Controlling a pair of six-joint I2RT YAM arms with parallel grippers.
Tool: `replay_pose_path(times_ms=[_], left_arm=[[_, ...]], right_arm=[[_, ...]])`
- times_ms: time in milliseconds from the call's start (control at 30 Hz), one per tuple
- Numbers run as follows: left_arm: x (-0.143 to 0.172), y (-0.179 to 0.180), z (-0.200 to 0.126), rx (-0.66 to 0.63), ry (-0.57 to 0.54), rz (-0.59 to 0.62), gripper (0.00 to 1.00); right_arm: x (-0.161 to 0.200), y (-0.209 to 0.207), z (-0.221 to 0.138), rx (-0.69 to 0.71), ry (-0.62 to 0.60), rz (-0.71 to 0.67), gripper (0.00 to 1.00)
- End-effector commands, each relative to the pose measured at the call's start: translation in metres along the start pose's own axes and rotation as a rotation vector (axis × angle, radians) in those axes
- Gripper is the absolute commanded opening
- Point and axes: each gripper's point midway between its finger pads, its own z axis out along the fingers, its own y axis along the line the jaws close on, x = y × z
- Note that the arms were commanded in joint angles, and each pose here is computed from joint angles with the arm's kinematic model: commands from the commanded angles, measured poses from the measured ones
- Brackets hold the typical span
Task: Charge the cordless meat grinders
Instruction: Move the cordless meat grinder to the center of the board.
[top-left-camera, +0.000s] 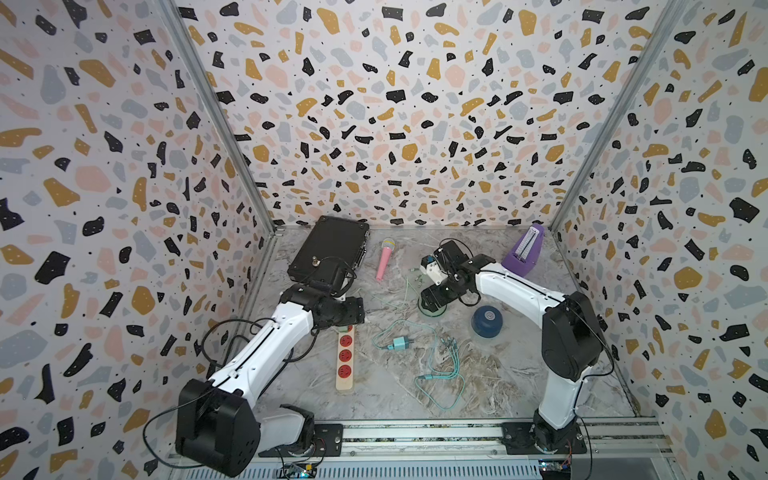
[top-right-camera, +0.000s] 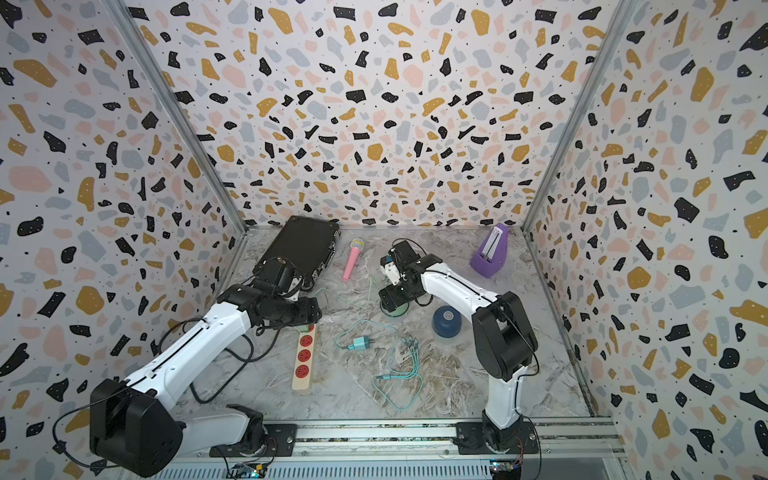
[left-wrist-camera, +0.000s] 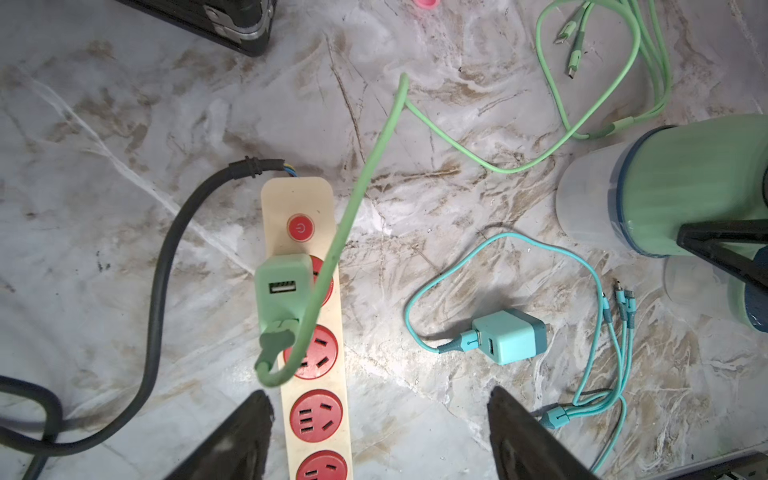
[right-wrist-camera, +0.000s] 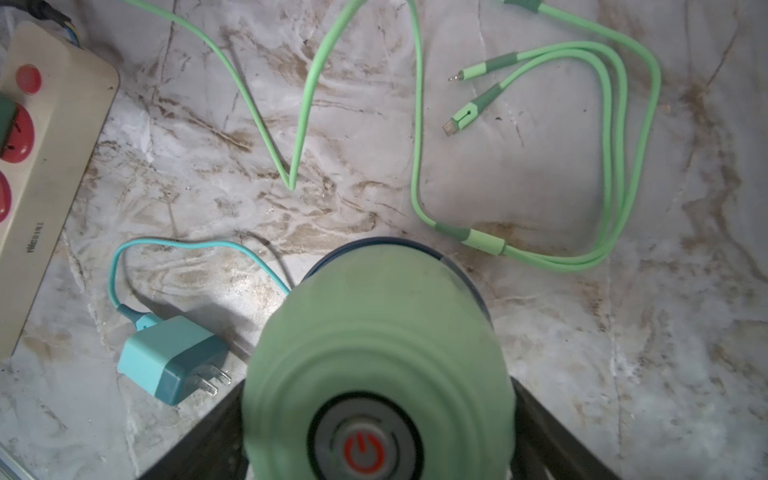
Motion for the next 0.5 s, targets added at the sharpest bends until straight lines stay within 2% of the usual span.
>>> replay_pose_path(times_ms=[0, 300, 467], left_arm=[[-0.002, 0.005, -0.003, -0.022, -0.017, 0.017, 0.81], [-0.005, 0.013, -0.012, -0.033, -0.03, -0.006, 0.81], [-0.005, 0.019, -0.018, -0.038, -0.035, -0.017, 0.81]], right_arm=[[0.009, 0.017, -0.001, -0.051, 0.048, -0.029, 0.69], [0.007, 0.07, 0.011, -0.177, 0.067, -0.124, 0.65], [0.003, 0.088, 0.017, -0.175, 0.078, -0.155, 0.64]])
